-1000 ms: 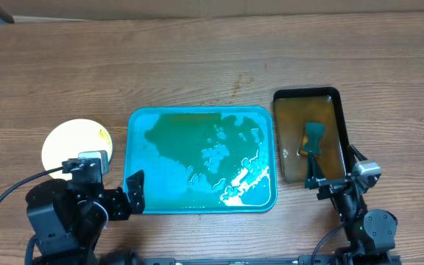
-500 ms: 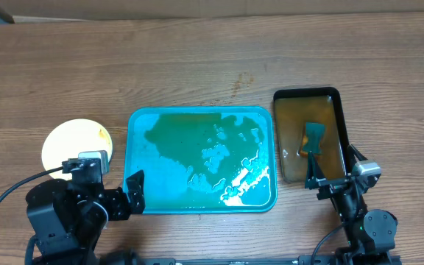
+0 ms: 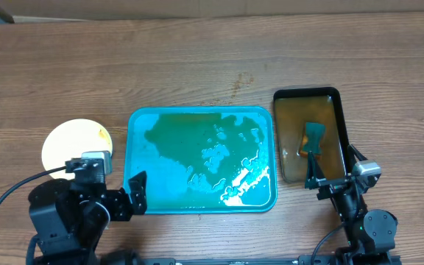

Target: Clean dirty plates on tray and stack at the side

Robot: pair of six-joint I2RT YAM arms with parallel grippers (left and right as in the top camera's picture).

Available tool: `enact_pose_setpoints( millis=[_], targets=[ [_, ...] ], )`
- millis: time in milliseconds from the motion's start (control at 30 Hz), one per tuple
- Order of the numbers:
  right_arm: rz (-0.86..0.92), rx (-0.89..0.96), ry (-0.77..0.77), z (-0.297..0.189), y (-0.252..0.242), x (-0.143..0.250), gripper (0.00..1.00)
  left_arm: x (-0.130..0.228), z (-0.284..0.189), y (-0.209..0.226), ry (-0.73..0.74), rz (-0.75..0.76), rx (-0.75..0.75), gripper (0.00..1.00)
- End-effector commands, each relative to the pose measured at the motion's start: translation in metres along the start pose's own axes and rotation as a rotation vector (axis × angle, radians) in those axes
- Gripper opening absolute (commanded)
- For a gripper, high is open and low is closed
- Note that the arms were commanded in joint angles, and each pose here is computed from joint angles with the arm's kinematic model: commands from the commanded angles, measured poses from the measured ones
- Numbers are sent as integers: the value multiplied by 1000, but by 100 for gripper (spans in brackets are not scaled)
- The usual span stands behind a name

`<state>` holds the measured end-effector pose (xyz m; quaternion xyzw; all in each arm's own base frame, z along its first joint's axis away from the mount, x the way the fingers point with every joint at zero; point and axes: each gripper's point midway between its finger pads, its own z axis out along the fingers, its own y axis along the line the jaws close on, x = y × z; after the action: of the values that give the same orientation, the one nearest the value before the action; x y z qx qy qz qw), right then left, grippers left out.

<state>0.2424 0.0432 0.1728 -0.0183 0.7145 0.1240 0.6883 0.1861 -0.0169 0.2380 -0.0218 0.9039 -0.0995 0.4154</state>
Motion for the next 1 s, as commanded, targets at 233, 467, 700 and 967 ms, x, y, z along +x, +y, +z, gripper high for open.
enact_pose_setpoints(
  millis=[233, 467, 700, 967],
  targets=[
    [-3, 5, -1, 0, -1, 2, 100, 17, 22, -4, -208, 121, 38, 100],
    [-3, 5, -1, 0, -1, 2, 100, 27, 49, -7, -401, 148, 94, 100],
    [-3, 5, 0, 0, -1, 2, 100, 5, 63, -4, -615, 183, 102, 100],
    [-3, 5, -1, 0, -1, 2, 100, -8, 71, 13, -786, 168, 0, 100]
  ],
)
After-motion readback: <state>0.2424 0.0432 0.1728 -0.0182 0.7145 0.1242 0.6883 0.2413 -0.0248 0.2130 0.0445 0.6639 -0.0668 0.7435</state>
